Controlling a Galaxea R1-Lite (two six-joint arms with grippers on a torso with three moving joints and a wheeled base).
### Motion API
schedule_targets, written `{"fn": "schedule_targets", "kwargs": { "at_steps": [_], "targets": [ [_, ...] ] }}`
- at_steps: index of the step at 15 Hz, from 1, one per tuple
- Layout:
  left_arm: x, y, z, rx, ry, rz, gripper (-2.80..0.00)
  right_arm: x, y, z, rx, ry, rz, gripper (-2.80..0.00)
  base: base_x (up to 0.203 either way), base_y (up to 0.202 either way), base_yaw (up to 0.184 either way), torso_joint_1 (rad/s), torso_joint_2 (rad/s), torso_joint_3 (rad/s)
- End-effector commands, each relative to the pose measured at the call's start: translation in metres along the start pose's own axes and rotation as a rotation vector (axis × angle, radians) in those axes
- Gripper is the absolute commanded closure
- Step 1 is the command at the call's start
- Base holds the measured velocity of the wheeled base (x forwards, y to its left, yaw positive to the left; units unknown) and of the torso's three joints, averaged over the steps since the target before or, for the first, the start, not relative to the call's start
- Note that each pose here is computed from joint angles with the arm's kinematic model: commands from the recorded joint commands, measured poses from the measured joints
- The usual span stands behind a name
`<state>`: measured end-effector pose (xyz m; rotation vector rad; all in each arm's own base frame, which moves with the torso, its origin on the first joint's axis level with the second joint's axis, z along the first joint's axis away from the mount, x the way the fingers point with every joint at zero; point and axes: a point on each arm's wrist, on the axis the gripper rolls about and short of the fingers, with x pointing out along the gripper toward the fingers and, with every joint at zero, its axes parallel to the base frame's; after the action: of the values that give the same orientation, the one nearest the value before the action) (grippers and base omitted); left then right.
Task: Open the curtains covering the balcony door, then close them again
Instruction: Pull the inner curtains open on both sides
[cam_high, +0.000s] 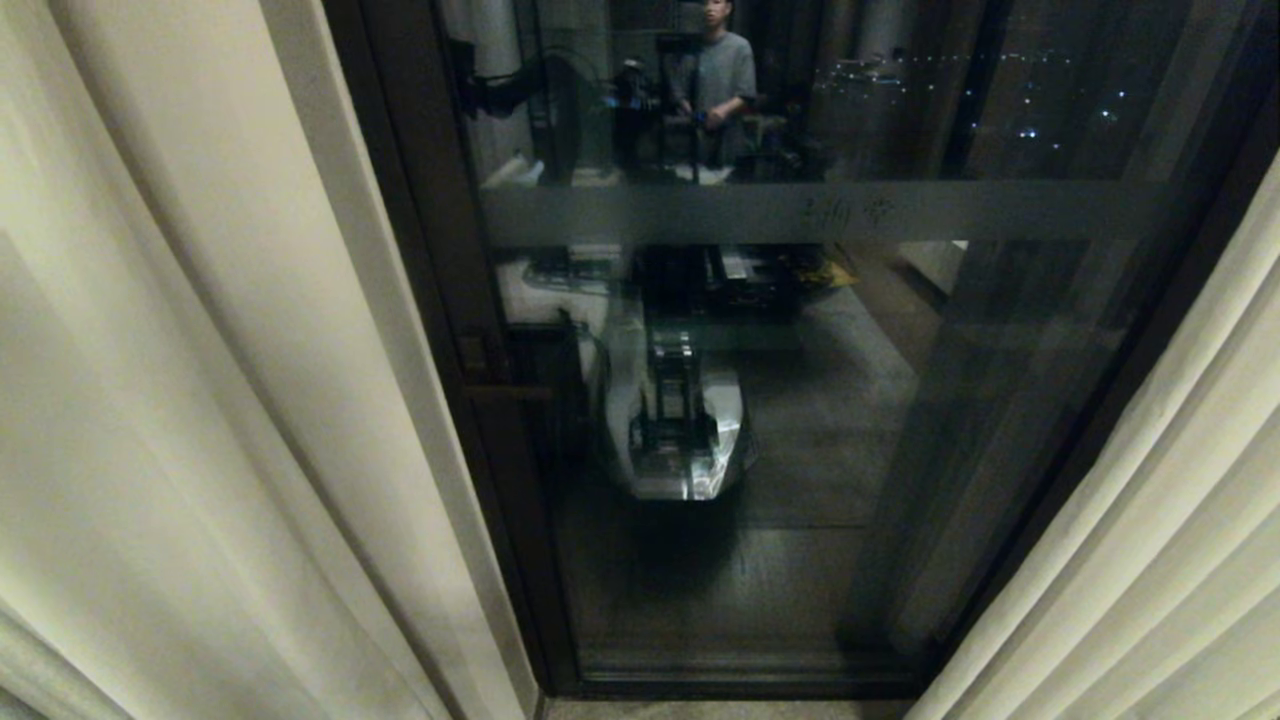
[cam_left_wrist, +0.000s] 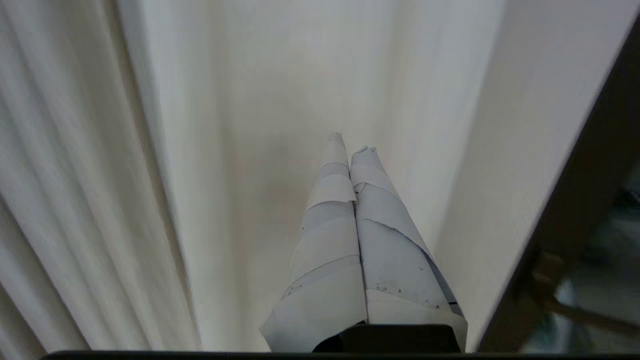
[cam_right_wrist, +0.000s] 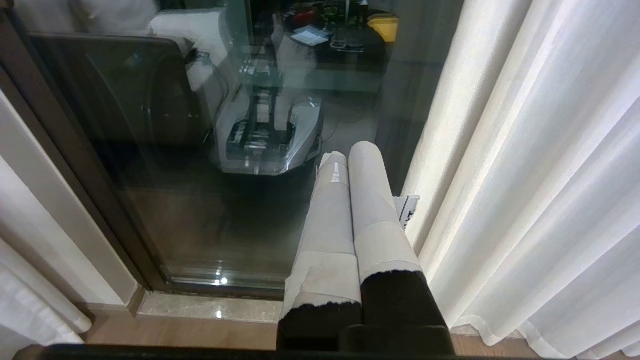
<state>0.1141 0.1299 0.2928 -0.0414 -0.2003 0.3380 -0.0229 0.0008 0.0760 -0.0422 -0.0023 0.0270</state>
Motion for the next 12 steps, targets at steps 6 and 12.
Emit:
{"fn": "schedule_targets", "kwargs": {
  "at_steps": [6, 12],
  "targets": [
    [-0.004, -0.032, -0.052, -0.029, 0.139, -0.205, 0.0, 0.0, 0.0, 0.0, -0.001, 0.002, 0.001, 0.0, 0.0, 0.0, 0.0, 0.0, 0.0, 0.0],
    [-0.011, -0.052, -0.079, -0.01, 0.217, -0.367, 0.0, 0.0, 0.0, 0.0, -0.001, 0.002, 0.001, 0.0, 0.0, 0.0, 0.0, 0.0, 0.0, 0.0]
  ]
}}
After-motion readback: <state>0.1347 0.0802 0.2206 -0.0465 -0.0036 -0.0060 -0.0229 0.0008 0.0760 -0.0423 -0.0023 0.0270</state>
